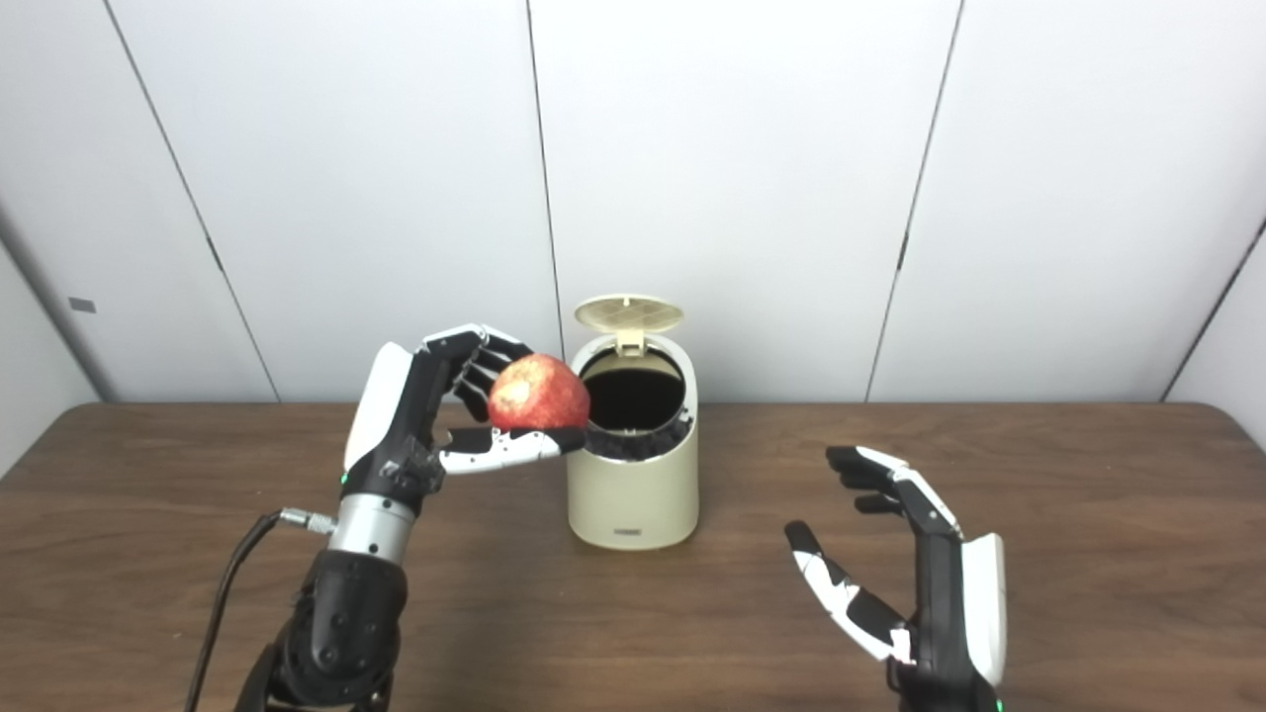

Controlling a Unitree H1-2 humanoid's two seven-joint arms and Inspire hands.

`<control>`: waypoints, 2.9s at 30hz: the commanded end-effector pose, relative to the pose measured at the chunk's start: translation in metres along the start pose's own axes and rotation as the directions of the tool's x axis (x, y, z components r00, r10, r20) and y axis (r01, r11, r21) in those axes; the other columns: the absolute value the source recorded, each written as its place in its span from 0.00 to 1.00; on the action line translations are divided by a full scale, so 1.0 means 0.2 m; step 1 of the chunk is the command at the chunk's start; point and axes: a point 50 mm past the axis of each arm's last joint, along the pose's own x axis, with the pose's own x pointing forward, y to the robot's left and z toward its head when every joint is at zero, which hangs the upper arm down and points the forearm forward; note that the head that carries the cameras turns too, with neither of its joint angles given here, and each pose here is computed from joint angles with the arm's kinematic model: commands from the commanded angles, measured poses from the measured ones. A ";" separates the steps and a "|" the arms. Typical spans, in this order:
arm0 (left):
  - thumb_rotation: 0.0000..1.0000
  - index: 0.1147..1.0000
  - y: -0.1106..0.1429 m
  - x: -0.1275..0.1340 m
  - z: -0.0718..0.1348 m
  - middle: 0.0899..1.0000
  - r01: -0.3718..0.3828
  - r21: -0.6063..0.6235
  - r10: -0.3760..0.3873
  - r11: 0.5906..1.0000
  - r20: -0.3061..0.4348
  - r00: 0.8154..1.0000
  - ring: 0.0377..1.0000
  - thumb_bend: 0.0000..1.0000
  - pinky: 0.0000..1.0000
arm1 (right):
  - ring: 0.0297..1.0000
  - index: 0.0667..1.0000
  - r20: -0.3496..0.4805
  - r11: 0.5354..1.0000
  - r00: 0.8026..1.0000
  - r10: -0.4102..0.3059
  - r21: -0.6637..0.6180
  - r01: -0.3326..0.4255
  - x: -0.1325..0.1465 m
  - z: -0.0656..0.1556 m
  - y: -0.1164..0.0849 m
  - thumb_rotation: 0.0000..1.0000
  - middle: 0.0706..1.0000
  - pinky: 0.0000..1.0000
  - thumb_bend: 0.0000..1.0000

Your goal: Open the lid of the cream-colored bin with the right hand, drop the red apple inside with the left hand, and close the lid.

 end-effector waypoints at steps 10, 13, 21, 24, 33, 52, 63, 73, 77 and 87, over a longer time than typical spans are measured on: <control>0.00 0.45 -0.09 0.19 0.04 0.39 -0.054 0.029 0.054 0.998 0.002 0.999 0.37 0.50 0.16 | 0.65 0.63 0.084 0.999 0.996 -0.036 0.024 0.034 0.04 0.05 0.01 0.22 0.65 0.57 0.26; 0.00 0.44 -0.11 0.21 0.02 0.42 -0.040 0.043 0.040 0.998 -0.007 0.999 0.37 0.50 0.26 | 0.65 0.64 0.086 0.999 0.996 -0.035 0.022 0.034 0.04 0.05 0.02 0.23 0.65 0.57 0.26; 0.00 0.43 -0.16 0.24 0.04 0.43 -0.012 0.032 0.012 0.999 -0.005 1.000 0.39 0.50 0.31 | 0.65 0.63 0.090 0.999 0.995 -0.044 0.024 0.042 0.04 0.06 0.04 0.23 0.65 0.57 0.26; 0.00 0.42 -0.17 0.25 0.06 0.43 -0.012 0.024 0.012 1.000 -0.003 1.000 0.38 0.50 0.30 | 0.65 0.64 0.087 0.999 0.995 -0.042 0.023 0.040 0.04 0.06 0.04 0.23 0.65 0.57 0.27; 0.00 0.43 -0.23 0.28 0.09 0.44 0.008 0.025 -0.009 1.000 0.024 1.000 0.36 0.50 0.29 | 0.65 0.64 0.085 0.999 0.996 -0.037 0.013 0.037 0.03 0.08 0.06 0.30 0.66 0.57 0.26; 0.00 0.46 -0.33 0.34 0.13 0.44 0.017 0.031 -0.019 0.999 0.071 0.997 0.35 0.50 0.28 | 0.65 0.65 0.095 0.999 0.995 -0.038 0.022 0.036 0.02 0.08 0.07 0.28 0.66 0.57 0.27; 0.00 0.46 -0.35 0.37 0.11 0.45 -0.009 0.031 0.007 0.999 0.091 0.996 0.36 0.50 0.31 | 0.65 0.65 0.080 0.999 0.996 -0.034 0.011 0.033 0.00 0.08 0.06 0.30 0.66 0.58 0.27; 0.15 0.55 -0.34 0.35 0.09 0.58 0.004 0.091 -0.013 0.996 0.094 0.996 0.59 0.98 0.51 | 0.66 0.65 0.089 1.000 0.996 -0.030 0.004 0.030 0.00 0.08 0.06 0.27 0.66 0.58 0.27; 0.20 0.58 -0.34 0.35 0.09 0.60 0.027 0.096 -0.034 0.995 0.077 0.996 0.61 1.00 0.53 | 0.66 0.65 0.086 1.000 0.996 -0.025 -0.002 0.025 0.00 0.07 0.06 0.28 0.66 0.58 0.27; 0.23 0.62 -0.34 0.34 0.09 0.64 0.047 0.109 -0.052 0.993 0.050 0.997 0.67 1.00 0.58 | 0.66 0.65 0.088 1.000 0.996 -0.022 -0.008 0.023 0.00 0.07 0.06 0.28 0.66 0.58 0.27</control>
